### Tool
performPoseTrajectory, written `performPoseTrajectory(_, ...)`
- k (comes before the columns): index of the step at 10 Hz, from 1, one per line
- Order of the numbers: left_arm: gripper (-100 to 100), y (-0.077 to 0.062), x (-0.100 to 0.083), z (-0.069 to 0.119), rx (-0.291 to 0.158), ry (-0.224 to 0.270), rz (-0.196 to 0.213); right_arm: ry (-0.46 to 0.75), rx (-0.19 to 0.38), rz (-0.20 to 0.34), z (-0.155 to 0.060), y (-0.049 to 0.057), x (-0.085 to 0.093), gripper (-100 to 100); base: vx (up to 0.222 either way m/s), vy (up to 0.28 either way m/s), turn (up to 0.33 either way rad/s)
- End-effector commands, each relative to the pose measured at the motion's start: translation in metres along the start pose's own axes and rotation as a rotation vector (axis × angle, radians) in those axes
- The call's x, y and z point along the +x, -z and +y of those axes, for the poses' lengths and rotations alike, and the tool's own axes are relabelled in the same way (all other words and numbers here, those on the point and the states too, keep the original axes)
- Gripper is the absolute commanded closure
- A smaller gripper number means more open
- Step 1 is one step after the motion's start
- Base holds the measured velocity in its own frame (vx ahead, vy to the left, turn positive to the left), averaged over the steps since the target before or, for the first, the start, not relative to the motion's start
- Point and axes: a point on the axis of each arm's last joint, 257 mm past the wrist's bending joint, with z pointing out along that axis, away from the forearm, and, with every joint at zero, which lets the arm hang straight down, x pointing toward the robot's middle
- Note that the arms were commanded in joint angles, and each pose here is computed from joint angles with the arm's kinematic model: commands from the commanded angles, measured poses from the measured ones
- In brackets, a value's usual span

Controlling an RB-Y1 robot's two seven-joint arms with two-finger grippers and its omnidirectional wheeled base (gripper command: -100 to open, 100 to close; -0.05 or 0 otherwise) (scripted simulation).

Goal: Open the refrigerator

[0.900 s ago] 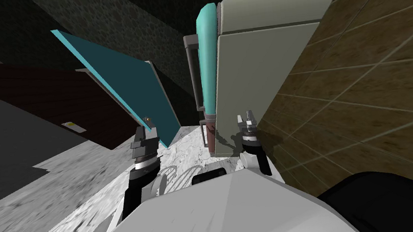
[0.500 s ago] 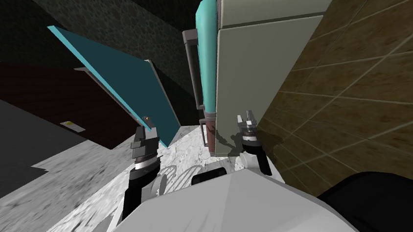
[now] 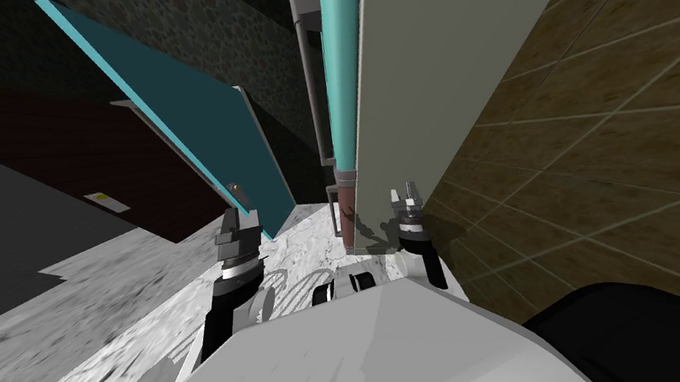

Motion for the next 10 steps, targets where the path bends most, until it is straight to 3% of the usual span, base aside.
performPoseTrajectory(1,0,0.000,0.000,0.000,0.000,0.000,0.000,-0.011,-0.013,0.032,0.001,-0.005,0.004,-100,-0.006,0.006,0.027)
performPoseTrajectory(5,0,0.000,0.000,0.000,-0.001,0.000,0.000,-0.119,-0.077,0.085,0.005,-0.029,0.008,-100,-0.039,0.014,0.060)
performPoseTrajectory(6,0,0.000,0.000,0.000,-0.001,0.000,0.000,-0.122,-0.086,0.087,0.007,-0.031,0.009,-100,-0.034,0.018,0.018)
performPoseTrajectory(10,0,0.000,0.000,0.000,-0.001,0.000,0.000,-0.276,-0.161,0.090,0.012,-0.060,0.004,-100,-0.040,0.022,0.065)
